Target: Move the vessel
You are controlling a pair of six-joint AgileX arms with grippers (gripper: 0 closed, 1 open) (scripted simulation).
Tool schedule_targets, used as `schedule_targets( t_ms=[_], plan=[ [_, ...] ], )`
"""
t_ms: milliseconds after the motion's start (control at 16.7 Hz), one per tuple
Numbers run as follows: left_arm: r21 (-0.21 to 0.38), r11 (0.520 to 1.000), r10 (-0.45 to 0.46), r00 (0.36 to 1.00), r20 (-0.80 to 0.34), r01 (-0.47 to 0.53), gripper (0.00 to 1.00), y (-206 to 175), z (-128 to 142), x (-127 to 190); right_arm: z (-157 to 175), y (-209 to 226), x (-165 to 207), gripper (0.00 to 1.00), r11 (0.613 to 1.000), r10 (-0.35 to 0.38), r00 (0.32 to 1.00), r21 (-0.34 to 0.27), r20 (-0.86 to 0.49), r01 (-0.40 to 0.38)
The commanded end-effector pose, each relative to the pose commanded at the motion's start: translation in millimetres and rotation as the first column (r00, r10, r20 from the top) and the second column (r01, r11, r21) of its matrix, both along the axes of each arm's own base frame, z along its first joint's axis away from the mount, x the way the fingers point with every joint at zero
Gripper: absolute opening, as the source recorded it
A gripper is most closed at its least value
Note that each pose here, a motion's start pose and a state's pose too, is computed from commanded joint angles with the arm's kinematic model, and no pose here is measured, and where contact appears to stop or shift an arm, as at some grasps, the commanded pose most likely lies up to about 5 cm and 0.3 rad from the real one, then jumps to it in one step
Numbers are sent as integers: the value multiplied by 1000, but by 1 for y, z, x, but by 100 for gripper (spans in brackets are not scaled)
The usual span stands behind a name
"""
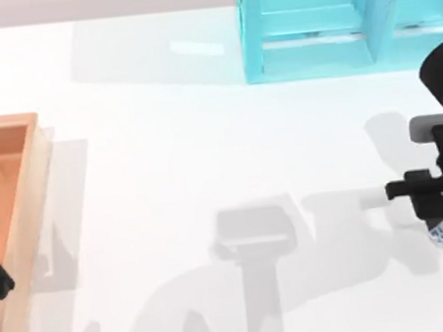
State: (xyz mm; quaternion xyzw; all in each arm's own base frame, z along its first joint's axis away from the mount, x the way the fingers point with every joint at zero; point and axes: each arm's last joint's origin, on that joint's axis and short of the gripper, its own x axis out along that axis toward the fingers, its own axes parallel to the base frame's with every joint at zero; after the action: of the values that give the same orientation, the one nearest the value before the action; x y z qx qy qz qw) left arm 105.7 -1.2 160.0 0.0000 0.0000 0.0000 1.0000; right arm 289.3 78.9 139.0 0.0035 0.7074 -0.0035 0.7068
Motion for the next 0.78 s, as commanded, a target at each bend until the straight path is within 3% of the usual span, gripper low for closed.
schedule_targets(
  t_ms=[120,780],
  plan=[
    [0,1000,0,1000,0,0,100,0,0,0,0,0,0,0,1000,0,1000,0,0,0],
    [0,1000,0,1000,0,0,100,0,0,0,3,-10,7,0,1000,-2,1000,-1,-4,2]
  ],
)
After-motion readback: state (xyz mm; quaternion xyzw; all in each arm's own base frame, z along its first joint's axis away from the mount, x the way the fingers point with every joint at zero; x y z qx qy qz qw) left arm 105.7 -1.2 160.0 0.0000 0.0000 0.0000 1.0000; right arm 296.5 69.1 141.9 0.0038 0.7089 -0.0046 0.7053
